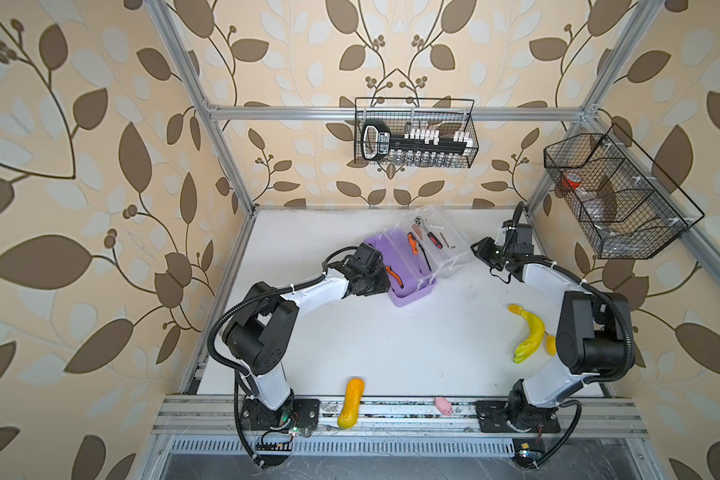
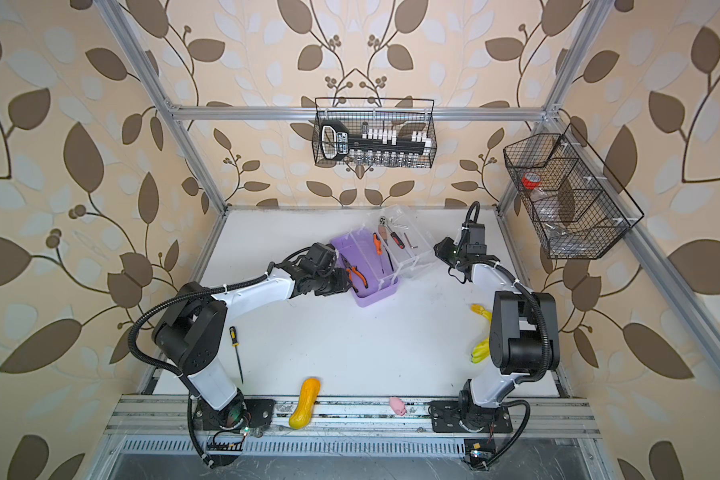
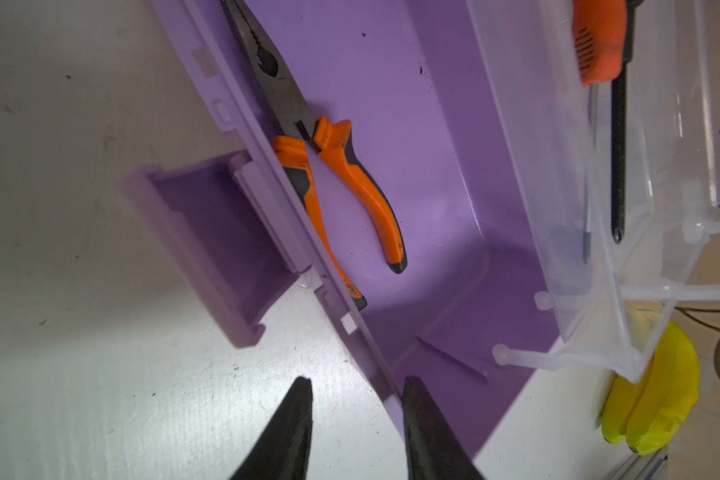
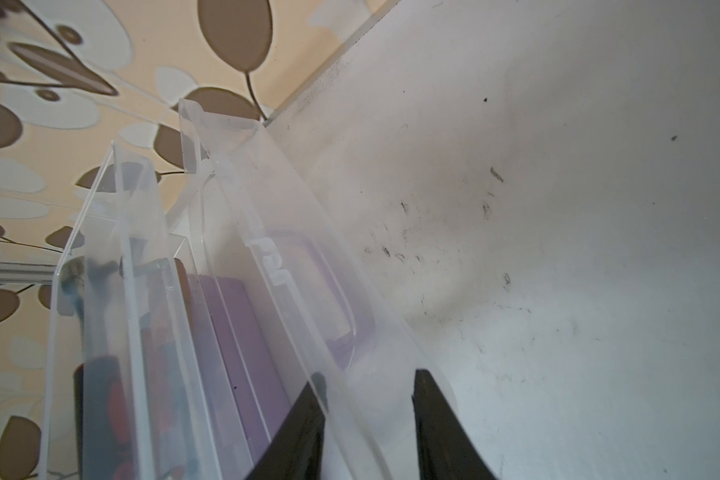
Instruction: Pack the tool kit
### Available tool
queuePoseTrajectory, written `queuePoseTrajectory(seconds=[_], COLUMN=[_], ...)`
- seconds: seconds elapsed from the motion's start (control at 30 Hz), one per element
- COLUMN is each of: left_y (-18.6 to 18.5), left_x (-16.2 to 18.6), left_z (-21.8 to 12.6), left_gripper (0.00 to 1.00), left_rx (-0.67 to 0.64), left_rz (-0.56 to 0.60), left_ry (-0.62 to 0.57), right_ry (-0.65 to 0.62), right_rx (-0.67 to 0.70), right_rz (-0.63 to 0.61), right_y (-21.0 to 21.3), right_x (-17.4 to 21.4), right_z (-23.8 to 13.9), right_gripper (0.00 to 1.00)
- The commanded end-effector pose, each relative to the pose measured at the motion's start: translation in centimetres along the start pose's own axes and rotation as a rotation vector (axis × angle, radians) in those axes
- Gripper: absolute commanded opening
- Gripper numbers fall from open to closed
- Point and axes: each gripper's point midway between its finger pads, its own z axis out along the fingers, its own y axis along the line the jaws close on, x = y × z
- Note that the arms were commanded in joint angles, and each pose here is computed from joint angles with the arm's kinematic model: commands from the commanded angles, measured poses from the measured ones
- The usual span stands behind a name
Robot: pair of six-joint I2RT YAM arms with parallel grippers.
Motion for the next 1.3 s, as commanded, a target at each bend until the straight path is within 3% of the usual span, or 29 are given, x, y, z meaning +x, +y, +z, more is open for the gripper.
queuePoseTrajectory(seconds=[0.0,0.1,0.53,1.27], left_y=[-0.7,-0.8,-0.5,-0.9], left_x=[-1.1,-1.1,-1.1,-0.7], left_z=[-0.2,-0.2,0.3,1.0], left_gripper=[0.38,0.38,0.38,0.38], left_rx=[0.023,0.025,0.027,0.066], left_rz=[0.014,0.013,0.003,-0.032], left_ry=[-0.017,-0.019,-0.010,0.014], right_ry=[0.008,-0.006,-0.095,-0.317], right_rx=[0.022,0.032,0.159,0.334], right_rz=[-0.023,-0.042,-0.252,-0.595], right_y=[0.3,0.8,4.1,10.6], right_x=[-0.2,-0.6,-1.6,-2.1], right_z=[0.3,0.0,-2.7,-8.5], right_gripper=[0.28,0.18,0.06,0.02])
